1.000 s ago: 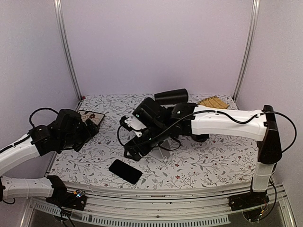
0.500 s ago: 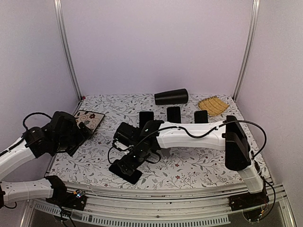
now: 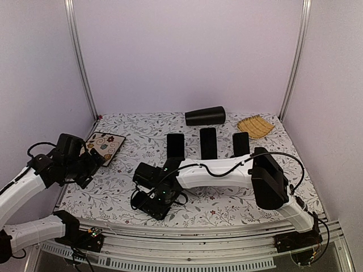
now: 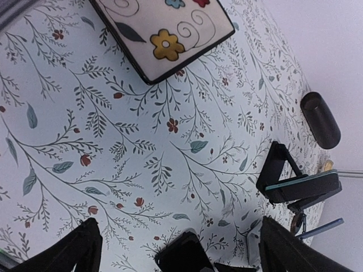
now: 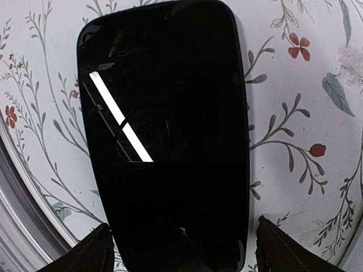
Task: Place the phone on the phone stand
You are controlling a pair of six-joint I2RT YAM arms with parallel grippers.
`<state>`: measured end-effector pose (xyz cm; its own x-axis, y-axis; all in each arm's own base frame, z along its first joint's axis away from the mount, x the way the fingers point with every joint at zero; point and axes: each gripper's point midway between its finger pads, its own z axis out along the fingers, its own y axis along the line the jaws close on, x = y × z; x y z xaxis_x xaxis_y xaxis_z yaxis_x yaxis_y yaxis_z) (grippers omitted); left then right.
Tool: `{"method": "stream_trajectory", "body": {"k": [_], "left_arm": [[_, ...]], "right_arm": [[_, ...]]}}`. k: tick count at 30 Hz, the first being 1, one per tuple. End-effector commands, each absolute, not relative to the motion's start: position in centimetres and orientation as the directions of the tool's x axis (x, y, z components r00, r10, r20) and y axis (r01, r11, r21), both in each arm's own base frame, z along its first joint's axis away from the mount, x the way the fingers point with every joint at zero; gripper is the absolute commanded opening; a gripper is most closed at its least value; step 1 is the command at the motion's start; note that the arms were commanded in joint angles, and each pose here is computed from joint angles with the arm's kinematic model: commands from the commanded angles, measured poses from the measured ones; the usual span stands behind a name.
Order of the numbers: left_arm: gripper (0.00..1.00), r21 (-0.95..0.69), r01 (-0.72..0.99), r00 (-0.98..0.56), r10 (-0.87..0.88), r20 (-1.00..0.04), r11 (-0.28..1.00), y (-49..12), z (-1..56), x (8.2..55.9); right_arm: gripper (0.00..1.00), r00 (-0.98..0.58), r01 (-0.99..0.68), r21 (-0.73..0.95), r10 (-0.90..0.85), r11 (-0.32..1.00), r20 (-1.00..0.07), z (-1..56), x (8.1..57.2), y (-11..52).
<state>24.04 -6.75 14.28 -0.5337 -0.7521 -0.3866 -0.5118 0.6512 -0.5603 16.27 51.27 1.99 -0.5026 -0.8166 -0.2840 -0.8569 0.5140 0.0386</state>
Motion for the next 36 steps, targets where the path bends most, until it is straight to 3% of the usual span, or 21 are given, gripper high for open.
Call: {"method": "stream_trajectory", "body": {"k": [1, 11, 20, 29, 36], "left_arm": [[0.97, -0.576, -0.48, -0.575, -0.733, -0.363, 0.661, -7.5, 14.0, 24.4], [0.97, -0.627, -0.494, -0.659, -0.73, -0.182, 0.602, -10.4, 10.4, 22.9], [0.94, -0.663, -0.473, -0.727, -0.682, -0.078, 0.58, -12.8, 8.3, 21.9], [0.86, -0.727, -0.411, -0.796, -0.605, -0.009, 0.551, -16.3, 7.4, 21.8], [0.77, -0.718, -0.409, -0.82, -0.572, 0.018, 0.564, -17.3, 6.4, 21.8]], "right_arm": [[0.86, -0.484, -0.867, -0.002, -0.841, 0.499, -0.242, 0.3, 16.2, 50.7], [0.78, -0.447, -0.882, -0.077, -0.877, 0.465, -0.175, -2.0, 15.6, 49.4], [0.59, -0.441, -0.878, -0.103, -0.874, 0.467, -0.204, -1.5, 16.4, 49.7], [0.58, -0.532, -0.836, 0.079, -0.768, 0.543, -0.356, 3.4, 18.9, 52.4], [0.58, -0.59, -0.804, 0.211, -0.707, 0.556, -0.389, 5.2, 20.0, 53.4]]}}
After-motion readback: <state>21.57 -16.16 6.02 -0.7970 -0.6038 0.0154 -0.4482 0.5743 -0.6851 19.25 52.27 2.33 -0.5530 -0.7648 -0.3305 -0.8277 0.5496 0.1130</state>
